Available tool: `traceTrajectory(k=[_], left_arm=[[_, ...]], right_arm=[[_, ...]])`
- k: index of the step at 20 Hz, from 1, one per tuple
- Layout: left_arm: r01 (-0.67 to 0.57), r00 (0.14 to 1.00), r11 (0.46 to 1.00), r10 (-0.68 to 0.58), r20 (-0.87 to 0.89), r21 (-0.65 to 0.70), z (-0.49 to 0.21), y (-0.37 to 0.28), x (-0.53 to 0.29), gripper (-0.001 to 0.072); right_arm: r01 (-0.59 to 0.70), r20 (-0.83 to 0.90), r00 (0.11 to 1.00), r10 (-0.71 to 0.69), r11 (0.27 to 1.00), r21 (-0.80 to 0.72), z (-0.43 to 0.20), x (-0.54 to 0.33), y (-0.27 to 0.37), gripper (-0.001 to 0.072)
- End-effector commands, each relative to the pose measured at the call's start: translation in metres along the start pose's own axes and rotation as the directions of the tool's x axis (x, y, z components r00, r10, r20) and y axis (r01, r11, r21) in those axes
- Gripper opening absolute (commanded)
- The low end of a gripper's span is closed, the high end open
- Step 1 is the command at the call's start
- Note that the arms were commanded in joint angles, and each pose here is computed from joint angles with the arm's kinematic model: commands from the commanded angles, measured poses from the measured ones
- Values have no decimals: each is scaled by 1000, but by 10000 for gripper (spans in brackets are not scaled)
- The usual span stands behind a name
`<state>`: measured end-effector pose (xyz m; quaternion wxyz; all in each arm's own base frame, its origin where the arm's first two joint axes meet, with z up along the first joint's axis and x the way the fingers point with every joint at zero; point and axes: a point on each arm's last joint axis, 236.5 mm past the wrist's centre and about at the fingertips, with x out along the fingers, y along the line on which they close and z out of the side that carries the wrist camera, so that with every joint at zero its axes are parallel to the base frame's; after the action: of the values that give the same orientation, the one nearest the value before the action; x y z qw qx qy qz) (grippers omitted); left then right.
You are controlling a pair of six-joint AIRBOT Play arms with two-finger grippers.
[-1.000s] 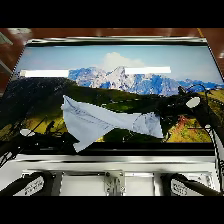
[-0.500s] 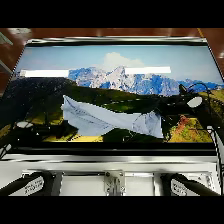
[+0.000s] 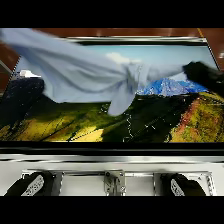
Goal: Fold the shirts.
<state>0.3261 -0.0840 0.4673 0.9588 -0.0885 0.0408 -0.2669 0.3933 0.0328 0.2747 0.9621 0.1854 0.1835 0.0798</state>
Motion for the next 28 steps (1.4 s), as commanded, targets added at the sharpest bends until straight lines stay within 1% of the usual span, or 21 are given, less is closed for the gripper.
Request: traceTrajectory(k=[1,2,3,5,6,8,9,12,15,17,19,22,24,26,28], left_arm=[[-312,931,940,272,245,141,97,-22,-91,34],[-355,914,927,315,254,125,98,-19,-100,35],[-368,914,921,334,230,124,90,-17,-102,35],[-355,932,929,343,113,107,57,-12,-96,35],[-347,938,933,344,48,99,40,-10,-94,35],[-330,939,938,338,-65,111,12,-8,-92,35],[-324,938,937,336,-86,129,6,-10,-93,35],[-322,940,933,335,-62,163,9,-23,-101,35],[-322,942,929,334,-38,183,12,-38,-109,35],[-320,942,928,332,-37,193,10,-47,-114,35],[-316,941,933,331,-69,171,1,-52,-118,35],[-318,939,941,329,-98,116,-7,-56,-120,35],[-318,940,941,329,-91,116,-7,-60,-123,35],[-314,936,941,328,-123,124,-16,-66,-128,35],[-328,909,937,347,-231,120,-42,-61,-134,35]], right_arm=[[90,182,980,-76,993,-70,62,-86,17,52],[91,169,983,-77,993,-78,60,-97,21,51],[87,147,986,-74,993,-82,54,-105,25,52],[55,110,993,-46,996,-76,44,-117,36,52],[39,121,992,-30,996,-74,45,-123,41,51],[26,186,982,-10,996,-83,56,-139,49,52],[20,237,972,2,996,-89,65,-150,54,52],[-3,402,915,44,995,-102,95,-188,70,51],[-27,548,832,87,993,-116,121,-226,84,51],[-39,604,790,108,991,-126,133,-246,92,51],[-45,648,750,129,989,-144,146,-266,102,51],[14,712,691,122,983,-183,163,-299,108,51],[87,726,682,90,976,-202,166,-315,105,51],[173,697,717,22,963,-208,160,-315,92,51],[202,640,768,-26,958,-204,146,-303,81,51]])
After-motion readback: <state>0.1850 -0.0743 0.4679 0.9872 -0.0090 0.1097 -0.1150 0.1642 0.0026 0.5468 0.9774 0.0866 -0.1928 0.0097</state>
